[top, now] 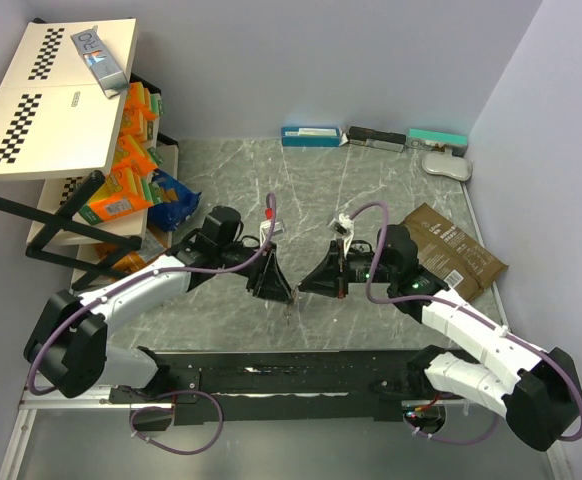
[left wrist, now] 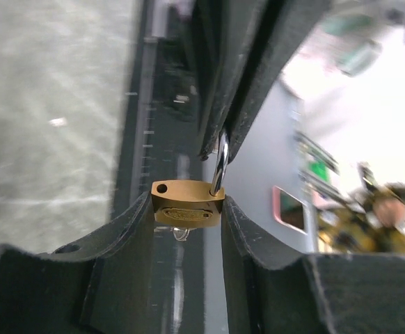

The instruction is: Unlock with the key

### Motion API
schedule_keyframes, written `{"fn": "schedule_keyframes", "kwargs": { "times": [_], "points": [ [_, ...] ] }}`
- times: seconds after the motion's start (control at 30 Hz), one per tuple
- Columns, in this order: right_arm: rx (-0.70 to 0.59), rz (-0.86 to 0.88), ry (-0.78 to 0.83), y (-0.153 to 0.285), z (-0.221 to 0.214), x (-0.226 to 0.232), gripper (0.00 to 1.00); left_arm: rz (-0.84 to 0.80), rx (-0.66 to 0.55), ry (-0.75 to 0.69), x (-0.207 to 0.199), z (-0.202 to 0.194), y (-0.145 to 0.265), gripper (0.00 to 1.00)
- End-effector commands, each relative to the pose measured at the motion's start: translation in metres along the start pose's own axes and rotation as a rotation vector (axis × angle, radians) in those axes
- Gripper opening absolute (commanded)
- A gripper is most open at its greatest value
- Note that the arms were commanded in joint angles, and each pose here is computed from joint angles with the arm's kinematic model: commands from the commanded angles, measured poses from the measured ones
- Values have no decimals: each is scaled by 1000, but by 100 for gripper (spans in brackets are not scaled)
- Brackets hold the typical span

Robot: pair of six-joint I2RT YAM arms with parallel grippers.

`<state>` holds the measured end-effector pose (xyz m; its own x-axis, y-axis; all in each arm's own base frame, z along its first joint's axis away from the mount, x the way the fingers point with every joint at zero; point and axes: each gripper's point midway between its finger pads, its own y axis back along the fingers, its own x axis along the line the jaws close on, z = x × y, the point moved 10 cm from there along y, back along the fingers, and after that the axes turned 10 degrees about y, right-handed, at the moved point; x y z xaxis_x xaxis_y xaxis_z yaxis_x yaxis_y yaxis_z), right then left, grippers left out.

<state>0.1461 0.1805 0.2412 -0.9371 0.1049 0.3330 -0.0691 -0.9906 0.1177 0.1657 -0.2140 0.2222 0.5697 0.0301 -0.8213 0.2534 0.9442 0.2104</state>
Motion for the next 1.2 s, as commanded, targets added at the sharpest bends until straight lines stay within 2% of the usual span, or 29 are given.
{"fn": "schedule_keyframes", "kwargs": {
  "times": [0.0,0.13,0.23,0.4,0.57,0.67,0.7,0.8,0.83,0.93,1.17],
  "points": [
    [-15,-221,29,0,19,-11,0,311,-175,-63,6,25,5,1],
    [20,-390,-56,0,11,-25,0,511,-283,-33,13,29,10,1],
    [27,-465,-110,-2,8,-33,0,618,-314,-49,9,30,5,1],
    [15,-522,-162,-6,10,-40,0,695,-325,-29,6,24,-7,1],
    [3,-555,-191,-5,9,-41,9,755,-368,-24,3,19,-8,1],
    [-2,-557,-194,-4,9,-40,23,762,-385,-10,0,17,-9,1],
    [-7,-554,-192,-3,9,-38,40,770,-390,1,0,15,-10,1],
    [-21,-546,-186,-1,9,-36,64,778,-399,1,-7,9,-14,1],
    [-26,-537,-185,0,9,-34,69,782,-389,8,-9,6,-15,1],
    [-43,-543,-189,5,8,-33,78,789,-363,36,-12,-3,-17,1],
    [-108,-639,-203,29,4,-33,83,790,-210,181,-6,-31,-19,1]
  ]
}}
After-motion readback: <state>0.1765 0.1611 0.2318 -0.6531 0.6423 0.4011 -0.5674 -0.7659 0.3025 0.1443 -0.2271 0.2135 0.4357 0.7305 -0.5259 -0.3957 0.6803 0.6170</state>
